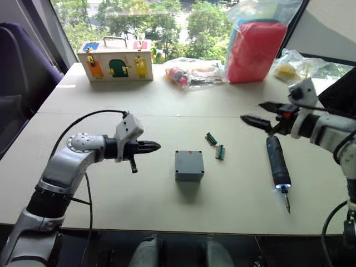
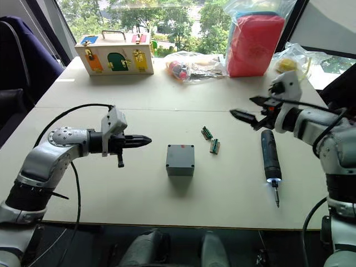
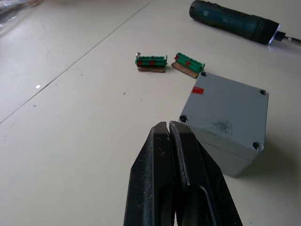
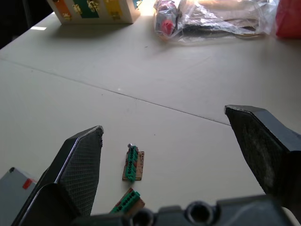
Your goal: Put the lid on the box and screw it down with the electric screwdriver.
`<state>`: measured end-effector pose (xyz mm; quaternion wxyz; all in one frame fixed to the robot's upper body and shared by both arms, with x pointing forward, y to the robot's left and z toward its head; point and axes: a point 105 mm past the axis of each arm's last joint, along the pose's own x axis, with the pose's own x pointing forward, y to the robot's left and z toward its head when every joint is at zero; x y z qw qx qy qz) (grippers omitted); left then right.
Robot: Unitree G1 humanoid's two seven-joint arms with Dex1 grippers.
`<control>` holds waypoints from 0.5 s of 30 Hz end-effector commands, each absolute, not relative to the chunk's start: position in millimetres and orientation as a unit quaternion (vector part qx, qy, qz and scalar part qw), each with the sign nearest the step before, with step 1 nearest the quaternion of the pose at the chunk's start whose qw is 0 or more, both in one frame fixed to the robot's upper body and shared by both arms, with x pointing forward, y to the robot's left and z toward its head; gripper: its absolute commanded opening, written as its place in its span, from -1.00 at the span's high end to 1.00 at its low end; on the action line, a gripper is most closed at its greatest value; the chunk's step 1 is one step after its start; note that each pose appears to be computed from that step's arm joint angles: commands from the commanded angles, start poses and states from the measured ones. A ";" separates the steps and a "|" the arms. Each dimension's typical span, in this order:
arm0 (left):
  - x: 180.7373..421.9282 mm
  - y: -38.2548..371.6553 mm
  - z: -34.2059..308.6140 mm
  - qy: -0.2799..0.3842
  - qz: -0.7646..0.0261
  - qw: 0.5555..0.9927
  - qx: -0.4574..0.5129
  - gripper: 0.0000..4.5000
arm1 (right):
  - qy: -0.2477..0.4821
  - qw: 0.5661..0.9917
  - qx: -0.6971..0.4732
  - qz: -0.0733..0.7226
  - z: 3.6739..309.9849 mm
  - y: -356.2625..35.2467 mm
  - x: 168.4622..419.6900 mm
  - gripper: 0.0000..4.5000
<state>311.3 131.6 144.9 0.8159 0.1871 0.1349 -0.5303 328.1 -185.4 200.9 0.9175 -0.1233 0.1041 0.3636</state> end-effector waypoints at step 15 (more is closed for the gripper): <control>315.4 98.0 114.3 0.137 -0.563 0.787 0.213 1.00 | 0.137 0.818 -0.167 0.533 131.3 -104.0 263.1 -0.98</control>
